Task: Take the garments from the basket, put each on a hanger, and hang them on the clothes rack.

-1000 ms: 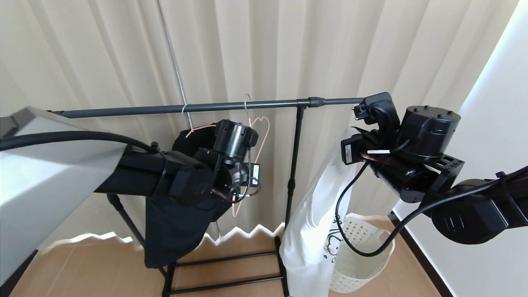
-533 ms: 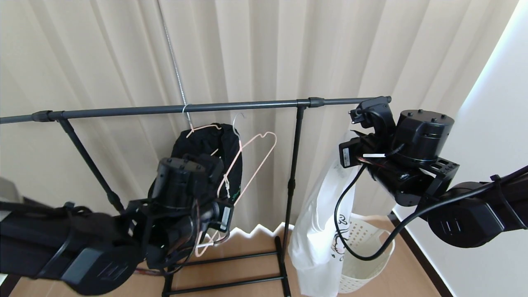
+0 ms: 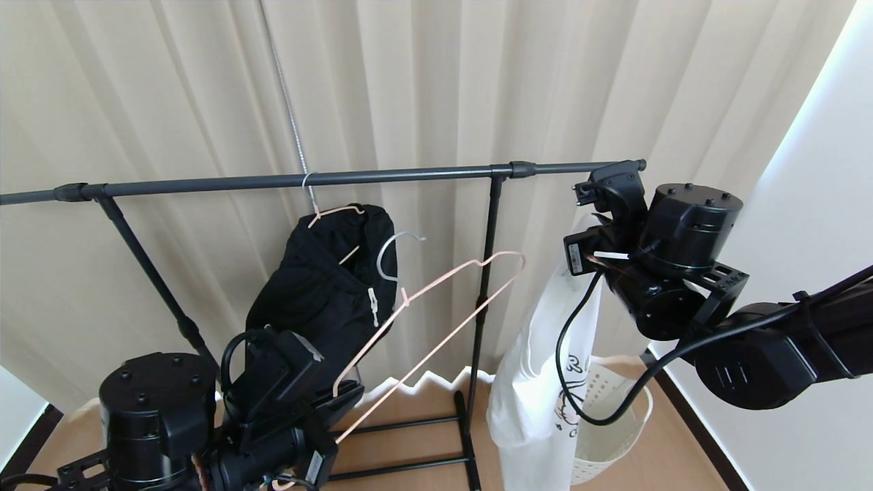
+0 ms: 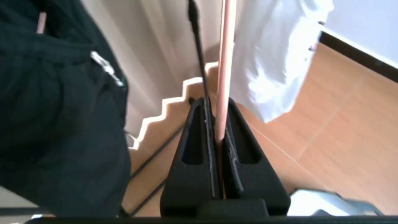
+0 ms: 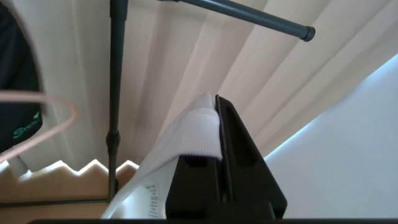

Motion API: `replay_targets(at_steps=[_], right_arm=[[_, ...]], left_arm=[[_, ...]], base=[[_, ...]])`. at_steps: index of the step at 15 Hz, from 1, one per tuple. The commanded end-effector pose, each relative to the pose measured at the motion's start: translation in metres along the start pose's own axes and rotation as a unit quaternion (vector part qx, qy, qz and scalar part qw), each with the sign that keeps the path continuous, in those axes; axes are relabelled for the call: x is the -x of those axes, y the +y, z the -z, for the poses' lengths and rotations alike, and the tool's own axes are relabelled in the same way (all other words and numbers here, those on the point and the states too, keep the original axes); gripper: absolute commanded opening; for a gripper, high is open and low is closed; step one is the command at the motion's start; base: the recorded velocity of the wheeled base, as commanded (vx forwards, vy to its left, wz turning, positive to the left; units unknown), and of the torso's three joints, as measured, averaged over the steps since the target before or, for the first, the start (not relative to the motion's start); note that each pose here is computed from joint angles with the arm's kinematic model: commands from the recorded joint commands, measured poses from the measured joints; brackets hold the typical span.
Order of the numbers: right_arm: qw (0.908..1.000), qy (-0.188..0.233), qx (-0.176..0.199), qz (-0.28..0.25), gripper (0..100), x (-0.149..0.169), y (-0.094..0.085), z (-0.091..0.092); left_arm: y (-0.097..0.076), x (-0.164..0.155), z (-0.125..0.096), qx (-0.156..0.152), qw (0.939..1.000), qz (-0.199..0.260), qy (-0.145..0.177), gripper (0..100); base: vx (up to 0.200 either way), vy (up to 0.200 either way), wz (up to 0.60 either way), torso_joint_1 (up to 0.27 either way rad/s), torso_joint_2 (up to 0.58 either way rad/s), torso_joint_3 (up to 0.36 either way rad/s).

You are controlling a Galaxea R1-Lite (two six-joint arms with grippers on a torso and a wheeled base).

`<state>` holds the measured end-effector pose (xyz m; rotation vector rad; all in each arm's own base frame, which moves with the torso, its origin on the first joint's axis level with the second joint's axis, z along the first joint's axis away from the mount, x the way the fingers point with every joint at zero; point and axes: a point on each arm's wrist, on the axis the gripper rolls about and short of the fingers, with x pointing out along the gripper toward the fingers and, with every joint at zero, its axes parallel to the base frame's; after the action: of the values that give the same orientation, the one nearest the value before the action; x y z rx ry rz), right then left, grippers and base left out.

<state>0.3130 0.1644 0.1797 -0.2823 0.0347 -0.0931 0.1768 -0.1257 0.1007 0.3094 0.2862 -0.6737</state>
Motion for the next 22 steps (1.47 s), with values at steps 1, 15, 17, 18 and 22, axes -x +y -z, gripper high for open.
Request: replay_targets(at_steps=[1, 15, 17, 18, 22], right_arm=[[0.9997, 0.003, -0.001, 0.024, 0, -0.012, 0.001, 0.003], [0.9999, -0.005, -0.005, 0.013, 0, -0.017, 0.027, 0.014], [0.9999, -0.012, -0.008, 0.006, 0, -0.013, 0.032, 0.013], [0.9999, -0.013, -0.008, 0.001, 0, -0.009, 0.035, 0.014], [0.9997, -0.013, -0.003, -0.019, 0, 0.001, 0.047, 0.015]], left_arm=[[-0.002, 0.003, 0.004, -0.002, 0.9998, 0.019, 0.002, 0], [-0.008, -0.014, 0.001, 0.054, 0.9954, 0.079, 0.001, 0], [-0.008, -0.015, 0.0, 0.055, 0.9954, 0.079, 0.0, 0], [-0.008, -0.015, -0.001, 0.058, 0.9952, 0.079, -0.002, 0], [-0.007, -0.017, -0.006, 0.081, 0.9937, 0.073, -0.024, 0]], base=[[0.0, 0.0, 0.0, 0.0, 0.0, 0.0], [0.0, 0.0, 0.0, 0.0, 0.0, 0.0], [0.0, 0.0, 0.0, 0.0, 0.0, 0.0], [0.0, 0.0, 0.0, 0.0, 0.0, 0.0], [0.0, 0.0, 0.0, 0.0, 0.0, 0.0]])
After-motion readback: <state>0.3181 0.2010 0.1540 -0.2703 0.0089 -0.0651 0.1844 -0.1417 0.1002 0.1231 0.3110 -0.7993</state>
